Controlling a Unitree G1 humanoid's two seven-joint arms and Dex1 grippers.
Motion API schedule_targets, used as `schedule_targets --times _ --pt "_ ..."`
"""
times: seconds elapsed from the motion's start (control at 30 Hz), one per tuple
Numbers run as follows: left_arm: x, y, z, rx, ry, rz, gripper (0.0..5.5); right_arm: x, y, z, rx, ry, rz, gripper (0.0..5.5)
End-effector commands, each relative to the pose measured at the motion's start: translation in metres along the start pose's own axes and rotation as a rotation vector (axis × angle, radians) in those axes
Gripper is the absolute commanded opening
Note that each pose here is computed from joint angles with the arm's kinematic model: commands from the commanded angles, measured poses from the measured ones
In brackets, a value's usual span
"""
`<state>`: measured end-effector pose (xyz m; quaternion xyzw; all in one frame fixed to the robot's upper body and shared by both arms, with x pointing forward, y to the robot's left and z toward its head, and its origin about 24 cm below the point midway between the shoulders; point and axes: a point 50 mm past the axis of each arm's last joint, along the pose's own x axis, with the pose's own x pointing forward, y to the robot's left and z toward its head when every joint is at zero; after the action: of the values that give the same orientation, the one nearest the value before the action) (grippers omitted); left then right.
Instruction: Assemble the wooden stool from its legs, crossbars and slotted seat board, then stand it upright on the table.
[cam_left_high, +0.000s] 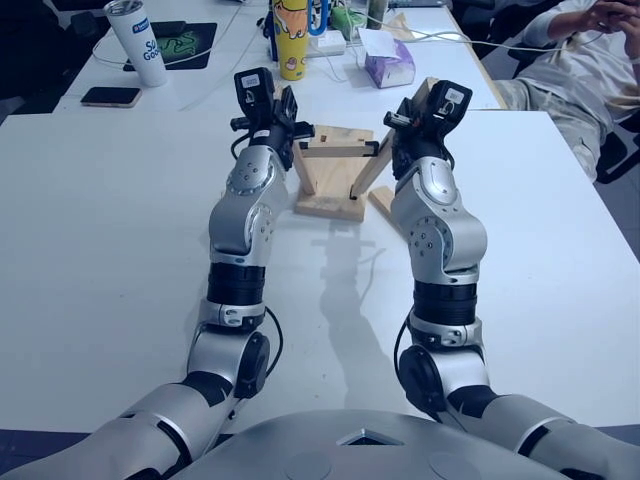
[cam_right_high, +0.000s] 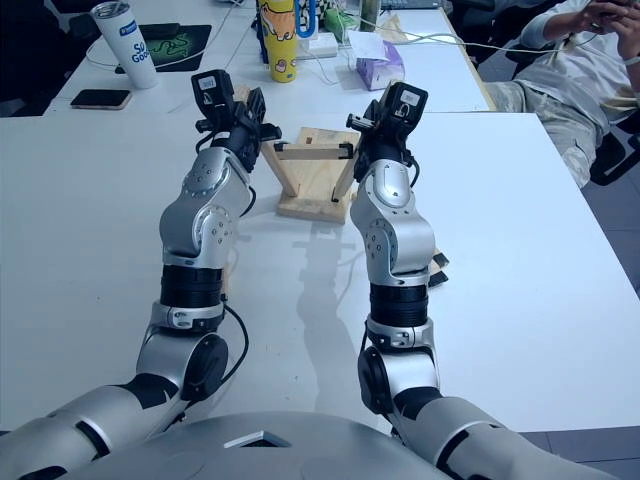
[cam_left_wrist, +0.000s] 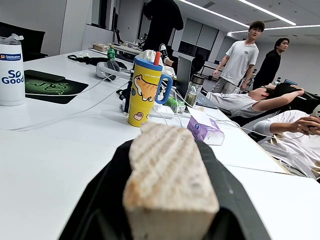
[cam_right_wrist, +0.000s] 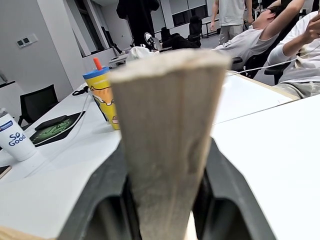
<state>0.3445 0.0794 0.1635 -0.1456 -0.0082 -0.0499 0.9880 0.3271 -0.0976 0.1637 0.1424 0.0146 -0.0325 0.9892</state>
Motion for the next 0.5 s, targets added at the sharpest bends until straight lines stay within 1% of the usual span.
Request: schedule_targets --times 0.03,0.23,0.5 --pt "-0.006 -0.038 -0.020 -0.268 0.083 -0.130 1.04 -0.004 0.002 -0.054 -0.053 0.299 0.064 1.02" --pt "-0.010 -0.033 -0.035 -0.409 0.127 -0.158 1.06 -0.002 0.003 -0.057 -0.078 0.318 0.089 1.02" --pt "-0.010 -0.035 -0.037 -0.444 0.119 -0.167 1.10 -0.001 0.001 -0.065 -0.090 0.356 0.101 1.02"
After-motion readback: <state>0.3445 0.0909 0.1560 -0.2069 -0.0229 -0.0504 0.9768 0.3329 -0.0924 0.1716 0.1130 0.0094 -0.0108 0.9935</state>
